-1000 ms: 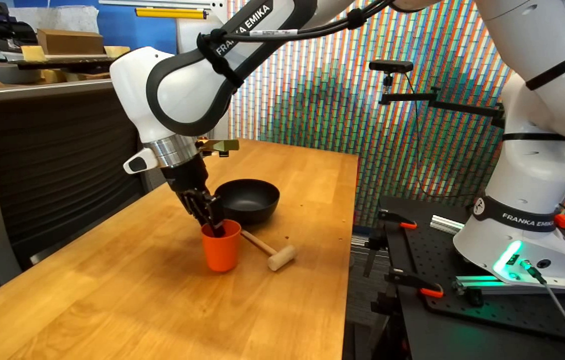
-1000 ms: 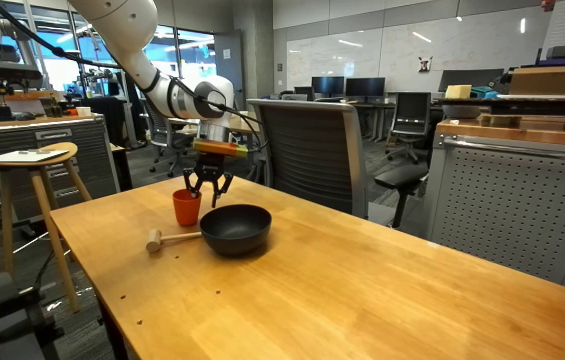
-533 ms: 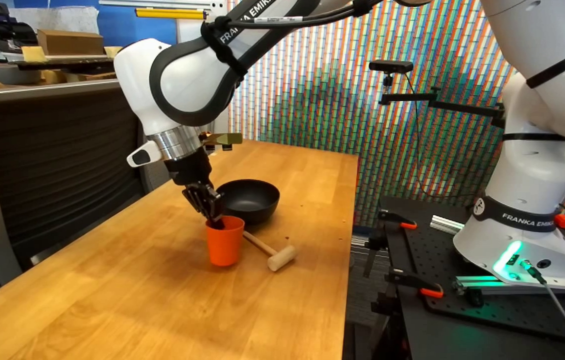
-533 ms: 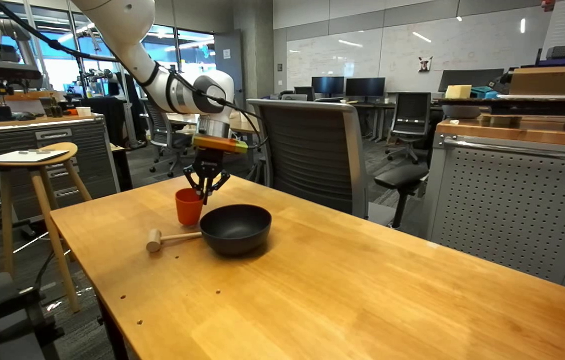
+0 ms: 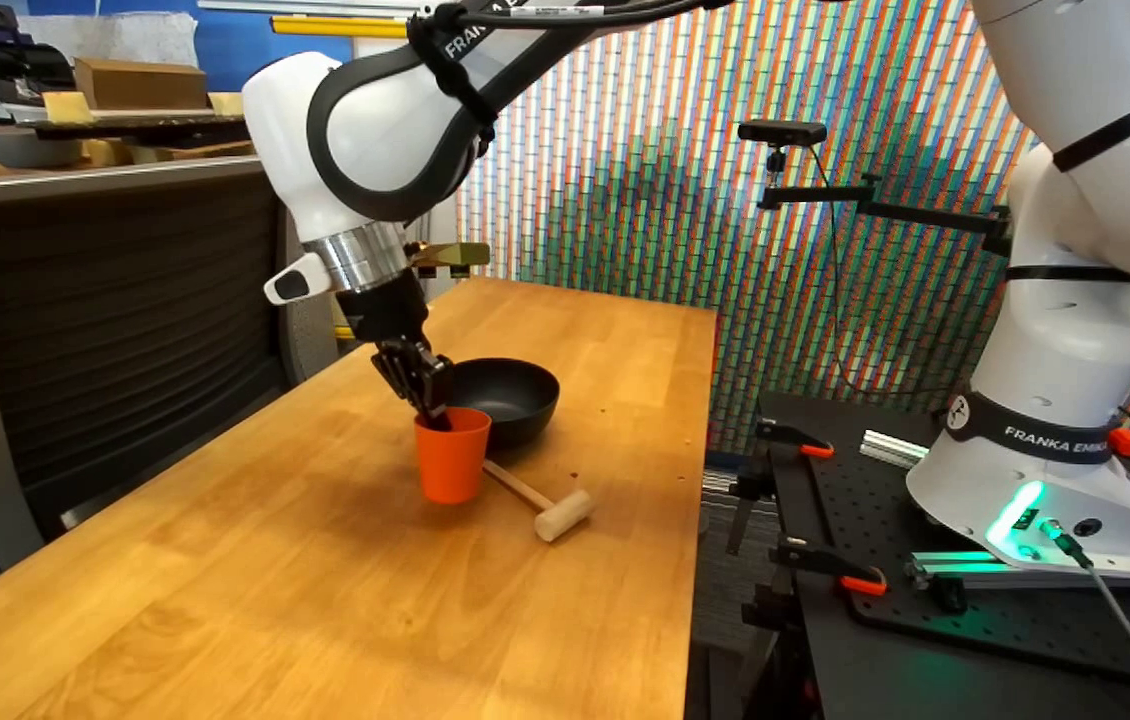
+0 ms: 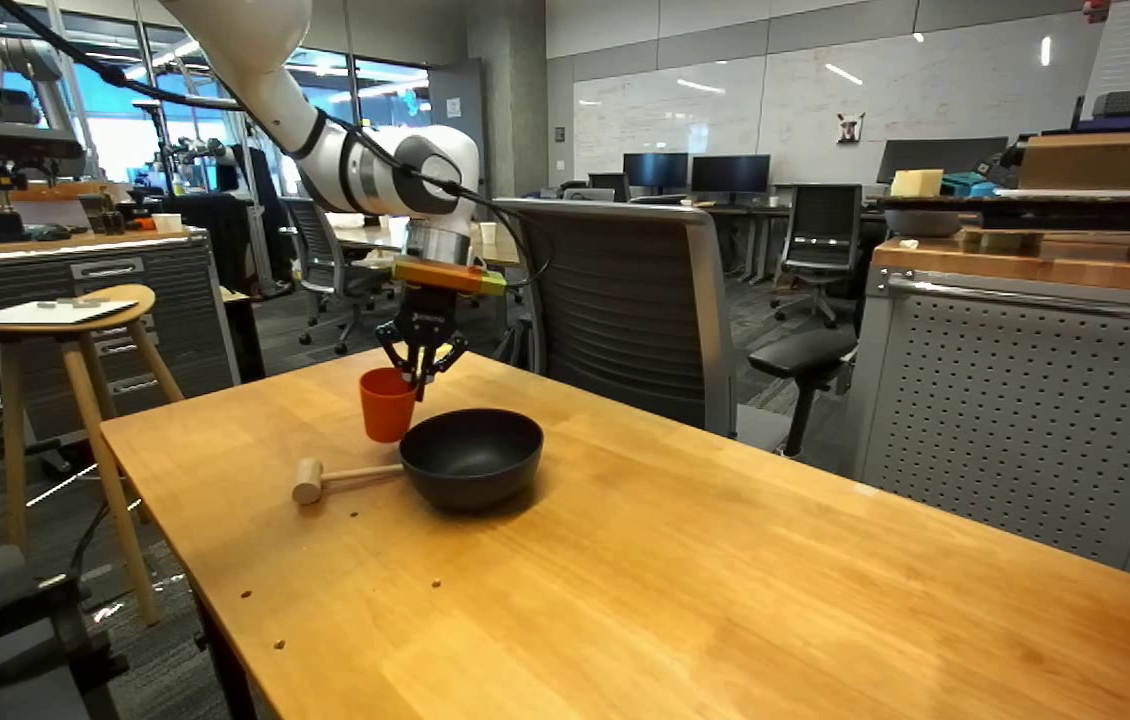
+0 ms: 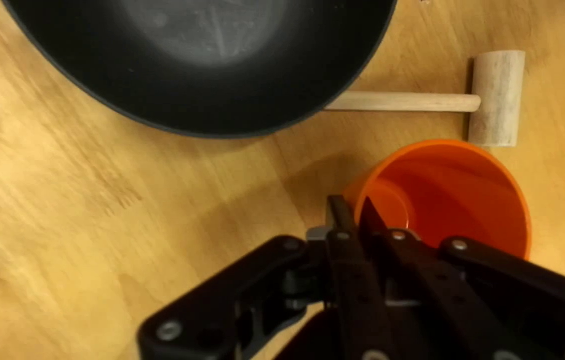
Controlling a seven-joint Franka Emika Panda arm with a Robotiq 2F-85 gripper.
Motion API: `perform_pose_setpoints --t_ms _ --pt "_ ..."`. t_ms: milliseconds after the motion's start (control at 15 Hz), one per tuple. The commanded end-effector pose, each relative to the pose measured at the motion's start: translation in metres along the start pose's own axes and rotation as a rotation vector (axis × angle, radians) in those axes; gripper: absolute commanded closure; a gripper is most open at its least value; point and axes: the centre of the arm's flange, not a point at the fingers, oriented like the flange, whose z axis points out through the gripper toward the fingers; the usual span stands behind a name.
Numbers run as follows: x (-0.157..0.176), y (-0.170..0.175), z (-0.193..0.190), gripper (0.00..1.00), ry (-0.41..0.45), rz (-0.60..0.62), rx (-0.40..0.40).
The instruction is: Put the cup in the bowl
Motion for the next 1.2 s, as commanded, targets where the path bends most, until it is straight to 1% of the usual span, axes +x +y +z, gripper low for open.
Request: perform_pose_setpoints --t_ms 0,200,400,600,800,933,1133 --pt "-0.041 0.012 -0.046 0.98 0.024 0.128 -0.073" --pt "-0.067 0.026 -0.077 0.98 0.032 0.221 -0.129" --pt "-0.091 0.04 -0.088 0.98 0.036 0.319 -0.141" --pt "-0.114 0.056 -0.077 0.98 0.023 0.42 -0.122" --pt "-0.133 0.07 -0.059 0.98 0.002 0.49 -0.085" --pt "-0.141 0.078 -0.046 0.98 -0.012 0.514 -0.057" --pt "-0.144 0.088 -0.023 0.98 -0.029 0.509 -0.003"
